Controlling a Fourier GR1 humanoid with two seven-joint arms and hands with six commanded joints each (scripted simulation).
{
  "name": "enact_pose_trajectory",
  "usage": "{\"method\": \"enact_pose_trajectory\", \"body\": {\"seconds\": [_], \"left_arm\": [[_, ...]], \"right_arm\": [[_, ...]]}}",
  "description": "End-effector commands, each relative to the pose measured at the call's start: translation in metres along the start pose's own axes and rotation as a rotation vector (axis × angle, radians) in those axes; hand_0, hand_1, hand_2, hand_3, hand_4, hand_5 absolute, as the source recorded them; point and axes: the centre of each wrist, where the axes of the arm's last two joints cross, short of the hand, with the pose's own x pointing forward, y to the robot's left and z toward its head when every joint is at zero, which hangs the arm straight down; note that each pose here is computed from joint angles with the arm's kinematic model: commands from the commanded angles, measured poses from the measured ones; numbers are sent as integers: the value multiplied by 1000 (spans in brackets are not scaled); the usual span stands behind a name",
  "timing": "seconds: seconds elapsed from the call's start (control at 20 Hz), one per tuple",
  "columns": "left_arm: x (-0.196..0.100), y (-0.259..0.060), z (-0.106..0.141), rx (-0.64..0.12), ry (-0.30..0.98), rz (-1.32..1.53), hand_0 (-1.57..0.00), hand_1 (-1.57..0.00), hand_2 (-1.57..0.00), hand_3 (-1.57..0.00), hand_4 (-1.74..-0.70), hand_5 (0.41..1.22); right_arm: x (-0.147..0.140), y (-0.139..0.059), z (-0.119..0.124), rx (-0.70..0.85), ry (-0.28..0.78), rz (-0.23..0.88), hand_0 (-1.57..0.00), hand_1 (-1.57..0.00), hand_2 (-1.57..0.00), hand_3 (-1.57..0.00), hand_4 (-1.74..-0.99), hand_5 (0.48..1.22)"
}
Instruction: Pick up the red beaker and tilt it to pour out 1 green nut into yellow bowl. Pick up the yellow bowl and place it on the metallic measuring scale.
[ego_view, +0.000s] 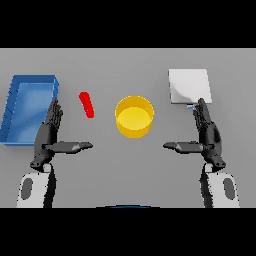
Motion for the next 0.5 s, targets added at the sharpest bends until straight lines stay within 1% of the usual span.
{"method": "enact_pose_trajectory", "body": {"seconds": [0.0,0.25,0.3,0.35,0.4,0.45], "left_arm": [[0,0,0,1,0,0,1,1,1,1,-1151,599],[-3,4,4,-1,5,-2,1,1,1,1,-1151,599],[1,4,11,-32,-15,-68,1,1,1,1,-1151,599],[4,2,20,-55,-37,-104,1,1,1,1,-1156,599],[10,5,23,-56,-36,-131,1,1,1,1,-1158,599],[14,3,22,-62,-22,-140,1,1,1,1,-1161,599]], "right_arm": [[0,1,0,0,0,-1,1,1,1,1,-1167,599],[1,11,-3,4,-8,2,1,1,1,1,-1167,599],[1,6,8,2,-82,154,1,1,1,1,-1167,599],[1,12,14,10,-108,238,1,1,1,1,-1163,595],[2,17,20,12,-127,293,1,1,1,1,-1162,594],[4,13,22,0,-122,331,1,1,1,1,-1160,591]]}}
